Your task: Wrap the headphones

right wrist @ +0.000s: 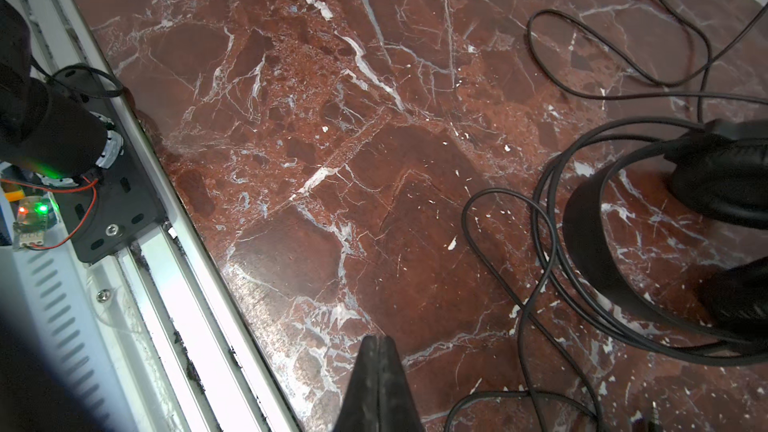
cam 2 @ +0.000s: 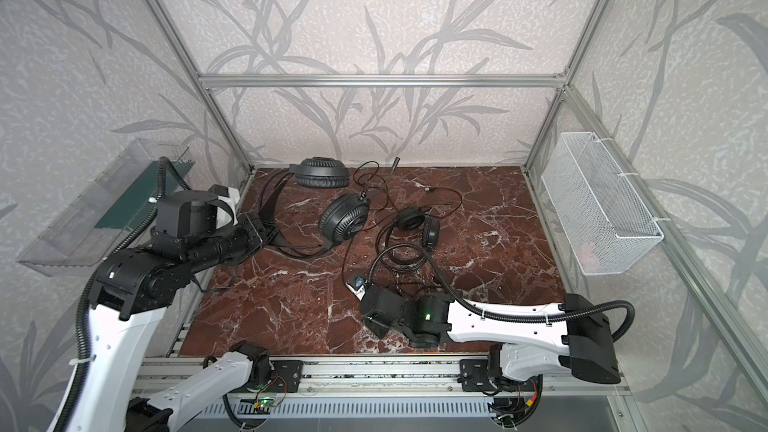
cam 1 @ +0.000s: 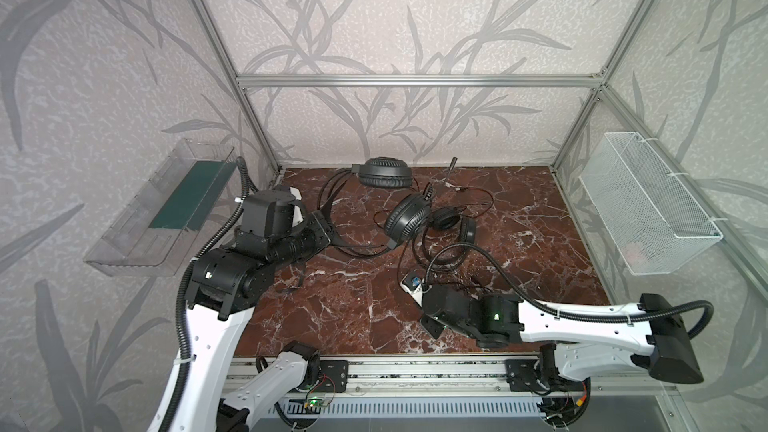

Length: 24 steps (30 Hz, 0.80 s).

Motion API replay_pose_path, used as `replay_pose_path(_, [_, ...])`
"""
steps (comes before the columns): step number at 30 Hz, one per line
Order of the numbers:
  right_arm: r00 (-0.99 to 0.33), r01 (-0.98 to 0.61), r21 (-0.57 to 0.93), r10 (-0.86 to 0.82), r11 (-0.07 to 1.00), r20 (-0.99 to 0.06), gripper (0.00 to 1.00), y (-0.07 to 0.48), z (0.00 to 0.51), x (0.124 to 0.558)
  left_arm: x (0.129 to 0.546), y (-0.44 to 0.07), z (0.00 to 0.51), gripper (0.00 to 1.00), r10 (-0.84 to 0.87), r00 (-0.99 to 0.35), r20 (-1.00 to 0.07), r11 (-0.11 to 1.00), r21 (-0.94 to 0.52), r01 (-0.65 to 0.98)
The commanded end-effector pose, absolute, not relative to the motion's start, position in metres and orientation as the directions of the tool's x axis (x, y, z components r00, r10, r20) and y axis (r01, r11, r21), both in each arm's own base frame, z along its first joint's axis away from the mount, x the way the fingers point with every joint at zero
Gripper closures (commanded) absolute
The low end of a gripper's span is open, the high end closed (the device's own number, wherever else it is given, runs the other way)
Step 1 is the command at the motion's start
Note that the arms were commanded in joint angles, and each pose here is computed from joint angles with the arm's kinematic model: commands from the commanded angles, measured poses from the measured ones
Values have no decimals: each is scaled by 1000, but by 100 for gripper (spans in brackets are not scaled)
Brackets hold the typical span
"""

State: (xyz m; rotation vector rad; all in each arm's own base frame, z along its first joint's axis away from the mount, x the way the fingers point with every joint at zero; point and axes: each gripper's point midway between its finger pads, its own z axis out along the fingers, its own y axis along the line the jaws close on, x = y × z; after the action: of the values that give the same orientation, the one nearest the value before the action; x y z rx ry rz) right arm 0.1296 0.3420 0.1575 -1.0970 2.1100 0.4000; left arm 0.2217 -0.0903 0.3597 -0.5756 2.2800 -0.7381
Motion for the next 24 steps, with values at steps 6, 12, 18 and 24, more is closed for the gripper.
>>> replay_pose_path(6, [-222, -838, -282, -764, 467, -606, 100, 347, 162, 114, 232, -100, 352, 100, -531, -729, -431, 758, -626, -182])
replay_pose_path(12, [-205, -798, -356, -775, 486, -598, 100, 341, 165, 124, 228, -109, 333, 100, -492, -787, -373, 763, -621, -183])
replay_pose_path(18, [-187, -745, -389, -730, 542, -658, 100, 331, 170, 138, 226, -100, 348, 100, -492, -741, -457, 777, -614, -137])
replay_pose_path(24, [-283, -748, -264, -652, 609, -703, 100, 318, 159, 148, 225, -83, 370, 100, -554, -691, -465, 749, -640, -170])
